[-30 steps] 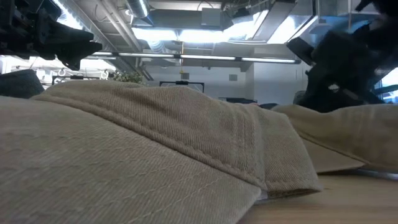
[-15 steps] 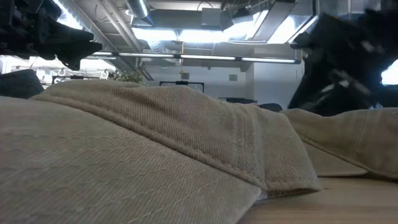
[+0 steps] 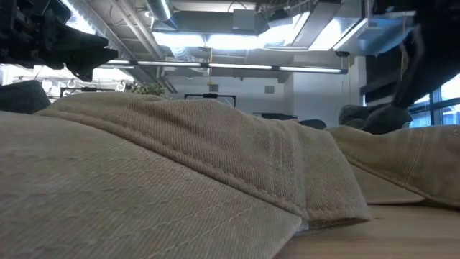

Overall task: Pick & Place hat
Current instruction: Put the right brown cap into the orange bin

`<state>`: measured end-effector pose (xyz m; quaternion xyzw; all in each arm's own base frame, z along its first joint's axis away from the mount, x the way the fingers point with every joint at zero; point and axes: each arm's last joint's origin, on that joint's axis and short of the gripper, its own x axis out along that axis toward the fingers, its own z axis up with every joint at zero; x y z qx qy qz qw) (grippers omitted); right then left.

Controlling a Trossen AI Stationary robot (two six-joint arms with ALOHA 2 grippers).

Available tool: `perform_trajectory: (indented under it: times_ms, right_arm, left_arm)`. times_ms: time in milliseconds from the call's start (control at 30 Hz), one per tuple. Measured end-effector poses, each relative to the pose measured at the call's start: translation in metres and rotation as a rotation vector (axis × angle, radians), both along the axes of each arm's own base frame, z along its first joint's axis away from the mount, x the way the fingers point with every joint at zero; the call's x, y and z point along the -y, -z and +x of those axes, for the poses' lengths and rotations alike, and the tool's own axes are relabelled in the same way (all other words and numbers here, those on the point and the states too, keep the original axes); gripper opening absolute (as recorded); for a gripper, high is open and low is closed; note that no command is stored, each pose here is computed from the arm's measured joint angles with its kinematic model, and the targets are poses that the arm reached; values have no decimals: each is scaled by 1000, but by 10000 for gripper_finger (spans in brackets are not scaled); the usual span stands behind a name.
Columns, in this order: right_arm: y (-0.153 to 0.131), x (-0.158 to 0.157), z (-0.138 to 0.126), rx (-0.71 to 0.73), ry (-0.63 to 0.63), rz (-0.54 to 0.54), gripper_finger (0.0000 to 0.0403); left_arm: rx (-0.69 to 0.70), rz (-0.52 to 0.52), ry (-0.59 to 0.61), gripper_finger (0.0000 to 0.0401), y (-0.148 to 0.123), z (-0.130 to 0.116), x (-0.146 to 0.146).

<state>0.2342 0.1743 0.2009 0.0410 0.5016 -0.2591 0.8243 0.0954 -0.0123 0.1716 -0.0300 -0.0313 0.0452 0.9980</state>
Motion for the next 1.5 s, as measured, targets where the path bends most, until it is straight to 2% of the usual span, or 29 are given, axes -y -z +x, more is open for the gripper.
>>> perform_trajectory:
  times_ms: [200, 367, 500, 600, 733, 800, 933, 1100, 1267, 1400, 1500]
  right_arm:
    - [1, -5, -7, -40, 50, 79, 206]
    - [6, -1, -13, -54, 90, 50, 206]
    - [10, 10, -27, -35, 163, 104, 206]
    - [11, 17, -41, 70, 192, 196, 206]
    - [10, 22, -49, 233, 177, 410, 206]
    - [11, 26, -53, 288, 172, 475, 206]
    - [13, 36, -65, 273, 164, 506, 206]
    - [9, 45, -73, 253, 156, 476, 206]
    - [8, 45, -73, 231, 14, 397, 206]
    - [9, 46, -73, 254, 127, 444, 206]
    - [10, 44, -72, 236, 153, 512, 206]
  left_arm:
    - [2, -12, 0, 173, 0, 0, 0]
    - [2, -14, 1, 173, 0, 0, 0]
    - [1, -14, 1, 173, 0, 0, 0]
    - [1, -14, 1, 173, 0, 0, 0]
    - [3, -22, 1, 173, 0, 0, 0]
    - [2, -22, 1, 173, 0, 0, 0]
    - [2, -22, 1, 173, 0, 0, 0]
    - [3, -22, 0, 173, 0, 0, 0]
    - [3, -23, -2, 173, 0, 0, 0]
    - [2, -22, -2, 173, 0, 0, 0]
    - [2, -23, -4, 173, 0, 0, 0]
